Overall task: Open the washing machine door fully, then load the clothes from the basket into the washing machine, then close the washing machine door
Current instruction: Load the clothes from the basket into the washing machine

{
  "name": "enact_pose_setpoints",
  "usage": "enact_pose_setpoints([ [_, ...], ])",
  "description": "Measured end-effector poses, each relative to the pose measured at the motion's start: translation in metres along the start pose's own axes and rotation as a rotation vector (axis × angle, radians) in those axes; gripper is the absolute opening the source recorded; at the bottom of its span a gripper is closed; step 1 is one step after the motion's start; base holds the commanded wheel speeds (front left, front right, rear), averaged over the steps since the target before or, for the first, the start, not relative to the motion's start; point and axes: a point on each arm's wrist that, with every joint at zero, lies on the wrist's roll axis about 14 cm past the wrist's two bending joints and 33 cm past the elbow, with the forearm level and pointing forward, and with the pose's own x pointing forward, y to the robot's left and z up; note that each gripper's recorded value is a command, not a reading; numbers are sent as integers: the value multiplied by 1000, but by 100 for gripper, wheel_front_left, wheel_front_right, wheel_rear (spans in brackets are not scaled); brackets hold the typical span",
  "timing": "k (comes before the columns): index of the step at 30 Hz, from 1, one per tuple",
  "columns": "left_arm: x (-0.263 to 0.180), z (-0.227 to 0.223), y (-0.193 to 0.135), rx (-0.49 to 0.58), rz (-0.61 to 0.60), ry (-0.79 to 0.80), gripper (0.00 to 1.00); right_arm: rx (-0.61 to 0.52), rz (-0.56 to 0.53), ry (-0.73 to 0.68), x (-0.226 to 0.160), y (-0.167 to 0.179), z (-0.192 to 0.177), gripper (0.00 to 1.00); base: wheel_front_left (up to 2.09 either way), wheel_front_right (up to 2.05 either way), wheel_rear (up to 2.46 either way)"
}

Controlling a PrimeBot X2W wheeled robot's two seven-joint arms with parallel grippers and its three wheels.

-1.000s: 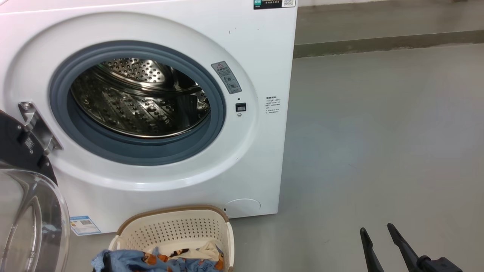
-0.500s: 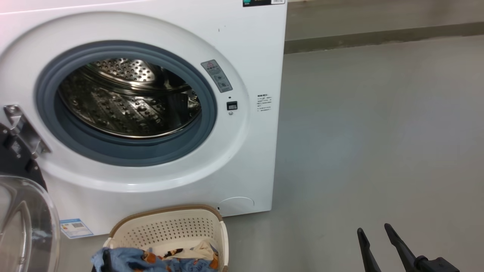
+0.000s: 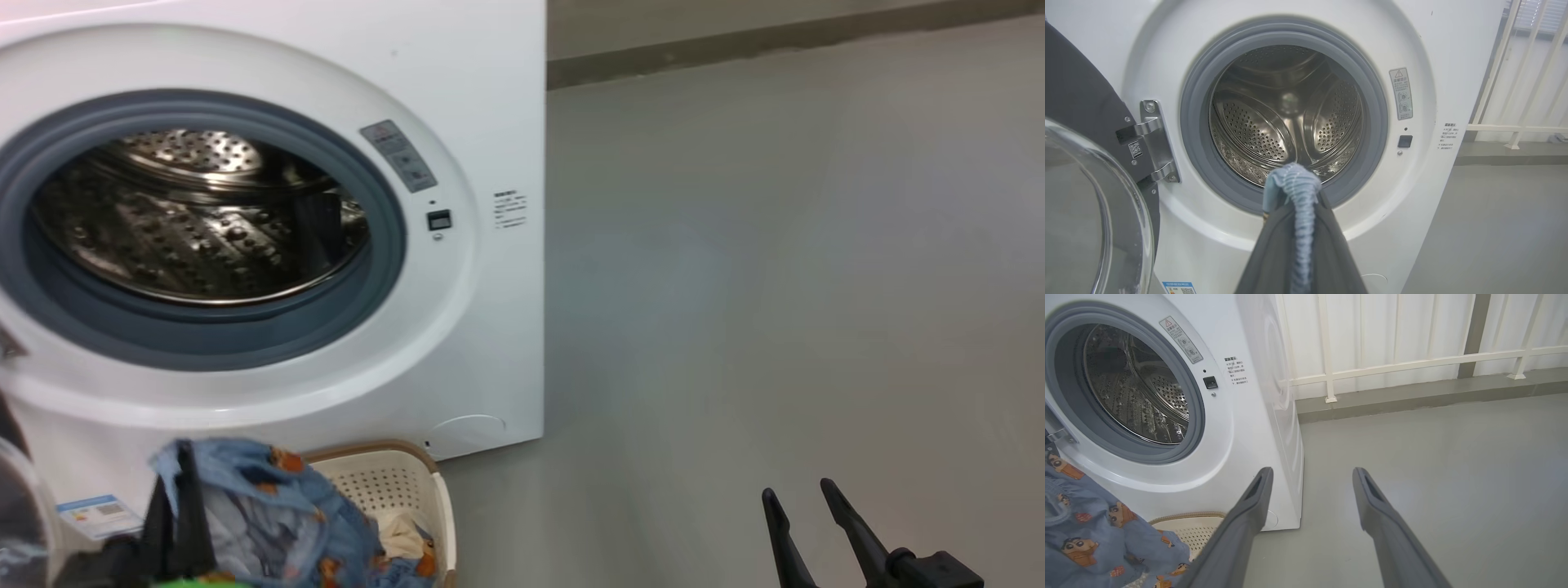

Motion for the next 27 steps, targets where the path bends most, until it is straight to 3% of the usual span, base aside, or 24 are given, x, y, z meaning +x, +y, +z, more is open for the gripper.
enact_pose_setpoints([
  [16, 79, -22, -29, 8, -81, 22, 0, 13, -92, 15, -3, -22, -3, 100, 0, 0, 0],
  [27, 172, -44, -41, 61, -113, 5, 0, 24, -83, 56, 42, -22, -17, 100, 0, 0, 0],
])
